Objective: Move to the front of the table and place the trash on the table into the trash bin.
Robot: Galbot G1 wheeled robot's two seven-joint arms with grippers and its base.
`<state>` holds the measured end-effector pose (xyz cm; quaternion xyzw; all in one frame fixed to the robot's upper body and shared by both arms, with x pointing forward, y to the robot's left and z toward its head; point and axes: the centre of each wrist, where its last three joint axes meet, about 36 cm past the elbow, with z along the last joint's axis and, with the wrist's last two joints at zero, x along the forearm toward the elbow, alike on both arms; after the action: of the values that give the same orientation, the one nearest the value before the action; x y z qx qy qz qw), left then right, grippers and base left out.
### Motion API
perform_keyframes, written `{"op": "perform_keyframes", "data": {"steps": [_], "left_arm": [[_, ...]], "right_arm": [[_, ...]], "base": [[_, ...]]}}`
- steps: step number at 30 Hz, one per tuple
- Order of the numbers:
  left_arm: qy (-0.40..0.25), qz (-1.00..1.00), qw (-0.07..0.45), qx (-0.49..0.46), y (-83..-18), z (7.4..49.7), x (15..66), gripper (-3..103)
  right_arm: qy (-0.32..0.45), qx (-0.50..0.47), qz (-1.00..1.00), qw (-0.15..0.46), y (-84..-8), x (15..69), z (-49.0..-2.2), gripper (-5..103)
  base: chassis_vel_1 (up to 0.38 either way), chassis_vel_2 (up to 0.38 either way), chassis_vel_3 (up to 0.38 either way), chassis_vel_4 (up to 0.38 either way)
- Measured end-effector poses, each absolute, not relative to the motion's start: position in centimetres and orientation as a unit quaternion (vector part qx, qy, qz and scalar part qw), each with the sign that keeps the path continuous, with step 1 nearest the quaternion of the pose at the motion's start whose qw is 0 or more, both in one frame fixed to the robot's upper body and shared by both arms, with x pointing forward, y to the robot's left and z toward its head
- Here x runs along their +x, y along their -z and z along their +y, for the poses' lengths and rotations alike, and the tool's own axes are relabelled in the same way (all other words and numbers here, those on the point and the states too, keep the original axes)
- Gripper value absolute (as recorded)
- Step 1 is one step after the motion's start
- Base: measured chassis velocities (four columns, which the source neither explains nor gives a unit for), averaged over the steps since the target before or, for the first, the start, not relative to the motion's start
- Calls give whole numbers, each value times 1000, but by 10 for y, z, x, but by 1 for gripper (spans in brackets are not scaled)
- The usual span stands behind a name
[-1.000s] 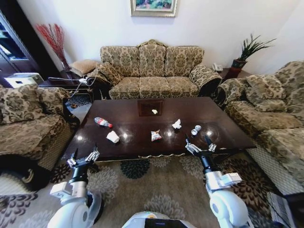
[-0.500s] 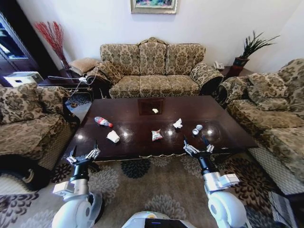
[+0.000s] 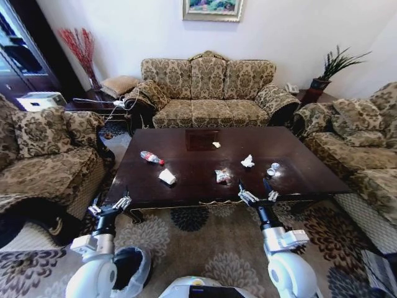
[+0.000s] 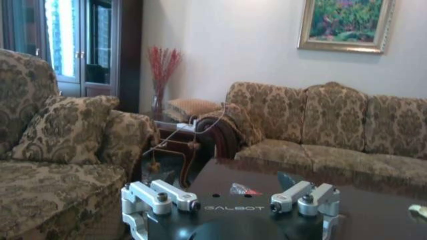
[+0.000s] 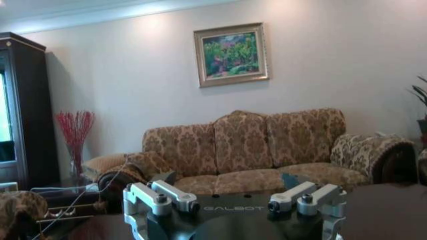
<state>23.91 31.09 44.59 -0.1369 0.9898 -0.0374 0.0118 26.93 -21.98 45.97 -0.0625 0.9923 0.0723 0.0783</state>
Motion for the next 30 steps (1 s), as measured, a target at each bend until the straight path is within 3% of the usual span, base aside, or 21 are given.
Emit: {"op": "perform_keyframes", "data": {"steps": [12,20,24,27,30], "left_arm": [[20,992,-27,-126,-428,322,237,100],[-55,988,-101,-102,-404,375,228,100],[-65,984,-121,-111,-397,392,220,103],[-67,980,-134,-132,-384,408,211,97],[-76,974,-142,-156,-369,423,202,98]], "right_arm": [[-85,-54,992,76,-457,273,-216,100],[-96,-24,993,68,-458,270,-211,100],[-103,-33,992,72,-463,270,-211,100],[-107,-47,990,83,-468,273,-213,100],[-113,-52,988,96,-474,277,-214,100]], "base": [[1,-2,-7,-14],[118,80,-122,-73],[34,17,-21,-9],[0,0,0,0],[0,0,0,0]]}}
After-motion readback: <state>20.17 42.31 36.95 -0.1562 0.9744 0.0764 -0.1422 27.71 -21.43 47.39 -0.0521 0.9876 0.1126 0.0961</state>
